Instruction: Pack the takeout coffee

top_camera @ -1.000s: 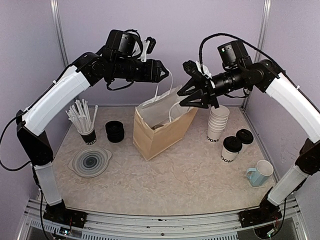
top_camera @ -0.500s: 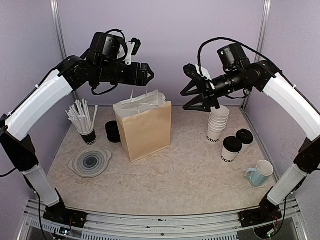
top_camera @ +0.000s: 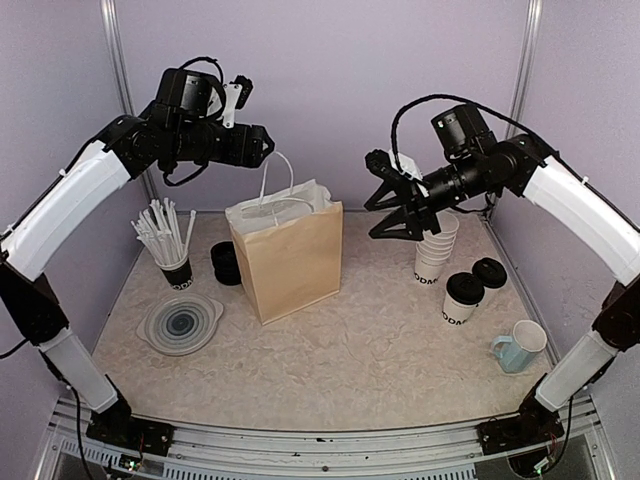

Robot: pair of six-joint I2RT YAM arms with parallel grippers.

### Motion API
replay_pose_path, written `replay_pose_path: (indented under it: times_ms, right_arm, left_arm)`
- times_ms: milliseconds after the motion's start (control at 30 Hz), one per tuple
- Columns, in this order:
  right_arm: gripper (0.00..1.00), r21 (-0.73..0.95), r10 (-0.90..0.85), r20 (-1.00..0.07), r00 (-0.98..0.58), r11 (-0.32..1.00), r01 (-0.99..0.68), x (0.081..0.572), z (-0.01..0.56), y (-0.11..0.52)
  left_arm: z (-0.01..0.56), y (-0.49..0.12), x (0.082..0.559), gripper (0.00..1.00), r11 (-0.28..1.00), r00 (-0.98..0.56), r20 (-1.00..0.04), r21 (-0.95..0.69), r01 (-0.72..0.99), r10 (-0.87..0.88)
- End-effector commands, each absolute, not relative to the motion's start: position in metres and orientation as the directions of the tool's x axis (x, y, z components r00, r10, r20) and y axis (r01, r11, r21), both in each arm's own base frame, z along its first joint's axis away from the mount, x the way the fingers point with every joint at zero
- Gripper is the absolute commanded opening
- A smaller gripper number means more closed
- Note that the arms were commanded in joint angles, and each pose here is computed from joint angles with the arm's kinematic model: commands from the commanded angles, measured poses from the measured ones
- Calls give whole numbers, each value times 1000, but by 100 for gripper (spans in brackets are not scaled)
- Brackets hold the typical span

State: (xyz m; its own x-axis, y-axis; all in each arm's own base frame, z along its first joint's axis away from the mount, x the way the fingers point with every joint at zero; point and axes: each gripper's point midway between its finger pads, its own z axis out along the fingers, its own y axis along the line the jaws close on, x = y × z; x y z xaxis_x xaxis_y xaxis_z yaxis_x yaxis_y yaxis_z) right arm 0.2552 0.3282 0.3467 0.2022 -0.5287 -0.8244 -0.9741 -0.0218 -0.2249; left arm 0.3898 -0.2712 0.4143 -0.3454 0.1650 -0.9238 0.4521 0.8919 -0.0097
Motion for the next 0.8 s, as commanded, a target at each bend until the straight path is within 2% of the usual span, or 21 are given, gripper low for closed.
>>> replay_pose_path:
  times_ms: [0,133,300,400,433,567,767]
  right_arm:
    - [58,-255,-518,-829,211,15,-967,253,360,319]
    - [58,-262,-524,-827,205,35,-964,255,361,312]
    - [58,-256,-527,-827,194,46,-966,255,358,308]
    - [57,-250,-526,-830,185,55,-967,257,357,306]
    - [57,-248,-528,-829,182,57,-967,257,356,305]
    - [56,-250,-538,-826,172,75,-965,262,354,300]
    - [56,-245,-563,-815,139,116,-963,270,346,286]
  left_arm:
    - [379,-290,408,77,851,-375,-887,36,524,268]
    - [356,-288,425,69,862,-404,-866,57,504,294]
    - [340,-291,445,46,862,-408,-852,92,499,328]
    - [338,-303,447,8,841,-401,-852,80,536,337]
    - [339,-308,444,0,834,-394,-854,80,546,340]
    - [341,-338,412,0,773,-339,-853,111,625,397]
    - [331,-385,317,0,620,-252,-848,111,777,467]
